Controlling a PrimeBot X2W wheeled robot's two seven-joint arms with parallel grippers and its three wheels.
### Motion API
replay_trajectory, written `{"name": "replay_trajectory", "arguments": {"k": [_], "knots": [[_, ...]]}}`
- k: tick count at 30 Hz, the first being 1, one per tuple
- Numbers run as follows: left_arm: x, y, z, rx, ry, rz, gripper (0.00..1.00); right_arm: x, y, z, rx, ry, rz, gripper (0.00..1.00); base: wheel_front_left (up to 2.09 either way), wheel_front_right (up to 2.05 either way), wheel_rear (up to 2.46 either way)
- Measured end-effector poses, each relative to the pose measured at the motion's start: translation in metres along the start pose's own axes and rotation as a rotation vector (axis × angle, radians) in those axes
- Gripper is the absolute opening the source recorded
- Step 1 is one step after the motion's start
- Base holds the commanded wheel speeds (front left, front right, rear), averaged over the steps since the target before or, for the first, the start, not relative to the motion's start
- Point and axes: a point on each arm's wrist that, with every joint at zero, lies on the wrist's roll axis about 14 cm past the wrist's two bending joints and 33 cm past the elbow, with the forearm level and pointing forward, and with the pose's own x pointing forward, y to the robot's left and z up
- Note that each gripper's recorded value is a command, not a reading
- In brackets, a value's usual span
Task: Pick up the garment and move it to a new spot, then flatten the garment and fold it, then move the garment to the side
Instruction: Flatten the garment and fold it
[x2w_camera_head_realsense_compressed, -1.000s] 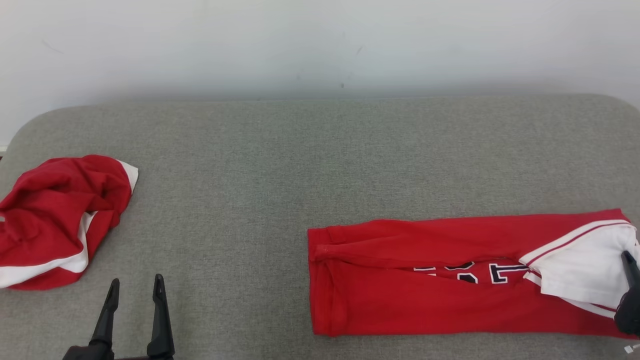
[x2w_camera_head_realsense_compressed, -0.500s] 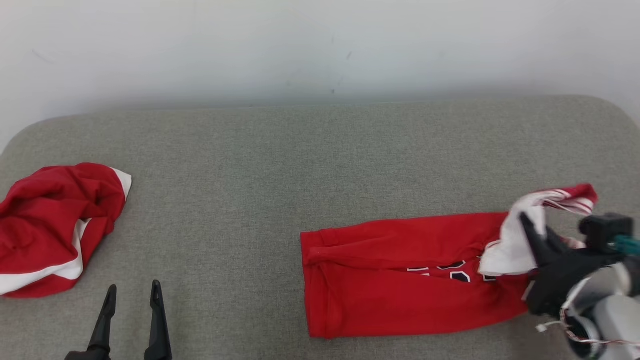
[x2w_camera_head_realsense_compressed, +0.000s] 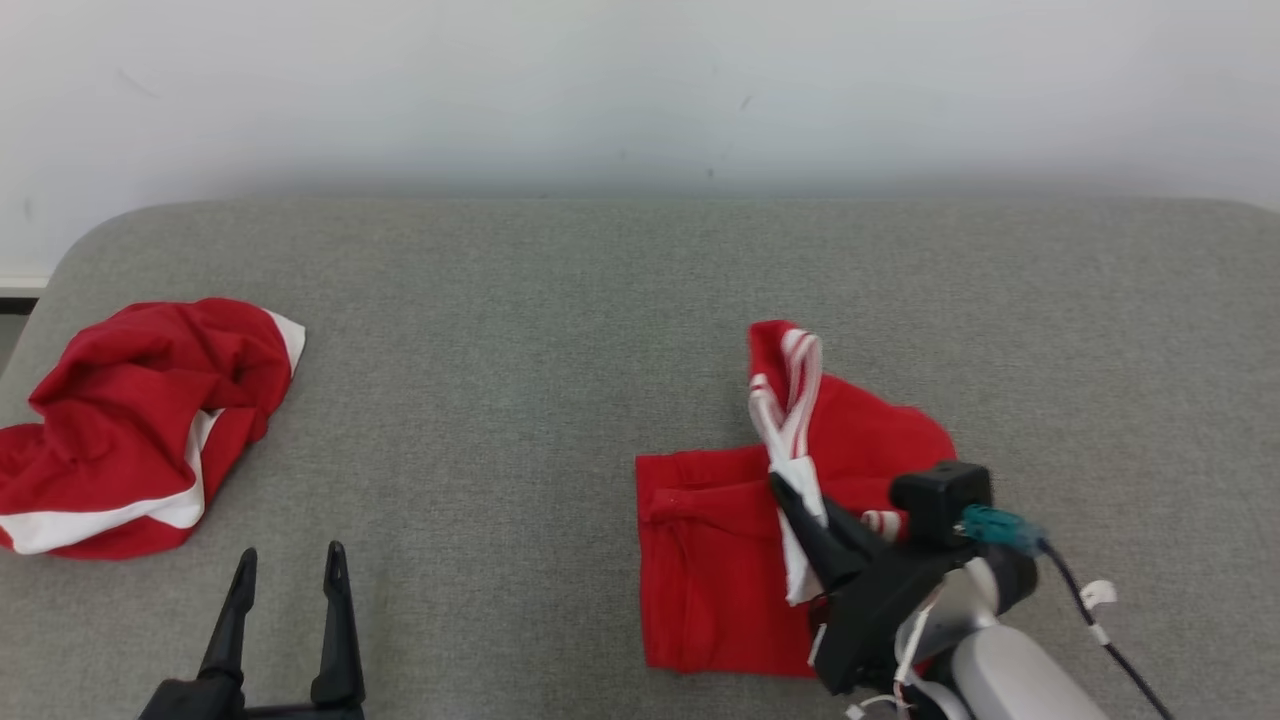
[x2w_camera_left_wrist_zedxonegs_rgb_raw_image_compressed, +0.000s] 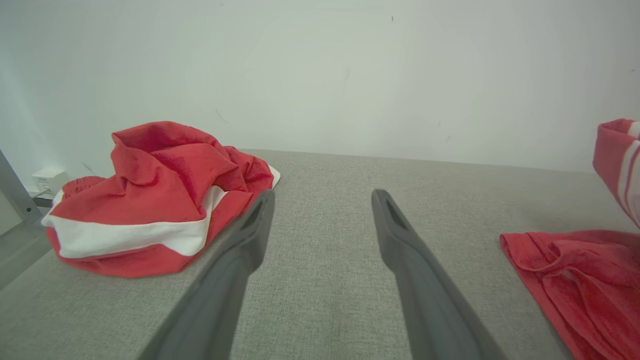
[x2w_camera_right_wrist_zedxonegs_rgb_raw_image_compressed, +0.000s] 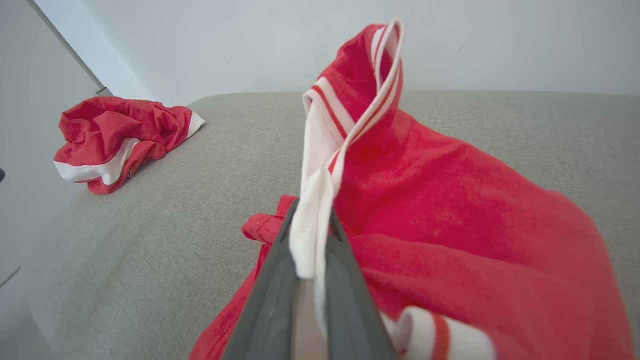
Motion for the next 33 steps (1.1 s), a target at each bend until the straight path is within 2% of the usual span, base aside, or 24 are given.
{"name": "replay_trajectory", "arguments": {"k": [5, 12, 13, 14, 15, 20, 26, 29, 33], "knots": [[0.002, 0.000, 0.001, -0.001, -0.004, 0.002, 1.00, 0.016, 0.036, -0.023, 0.028, 0.062, 0.081, 0.00, 0.00, 0.00, 0.00], [0.002, 0.006, 0.000, -0.006, -0.001, 0.024, 1.00, 0.023, 0.056, -0.052, 0.054, 0.124, 0.120, 0.00, 0.00, 0.00, 0.00], [0.002, 0.006, 0.000, -0.006, 0.001, 0.024, 1.00, 0.023, 0.057, -0.051, 0.053, 0.109, 0.123, 0.26, 0.00, 0.00, 0.00], [0.002, 0.006, 0.000, -0.006, 0.001, 0.027, 1.00, 0.024, 0.058, -0.049, 0.053, 0.098, 0.123, 0.84, 0.00, 0.00, 0.00], [0.003, 0.006, -0.001, -0.007, 0.001, 0.026, 1.00, 0.024, 0.058, -0.047, 0.052, 0.086, 0.123, 1.00, 0.00, 0.00, 0.00], [0.006, 0.001, -0.001, -0.010, 0.001, 0.011, 1.00, 0.024, 0.037, -0.003, 0.025, -0.091, 0.081, 1.00, 0.00, 0.00, 0.00], [0.007, -0.004, 0.002, -0.012, -0.010, -0.005, 1.00, 0.004, -0.007, 0.043, -0.035, -0.264, -0.020, 1.00, 0.00, 0.00, 0.00], [0.006, -0.006, 0.002, -0.012, -0.008, -0.012, 1.00, -0.012, -0.032, 0.058, -0.055, -0.322, -0.087, 1.00, 0.00, 0.00, 0.00], [0.007, -0.009, 0.004, -0.013, -0.016, -0.021, 1.00, -0.037, -0.060, 0.060, -0.056, -0.359, -0.182, 1.00, 0.00, 0.00, 0.00]]}}
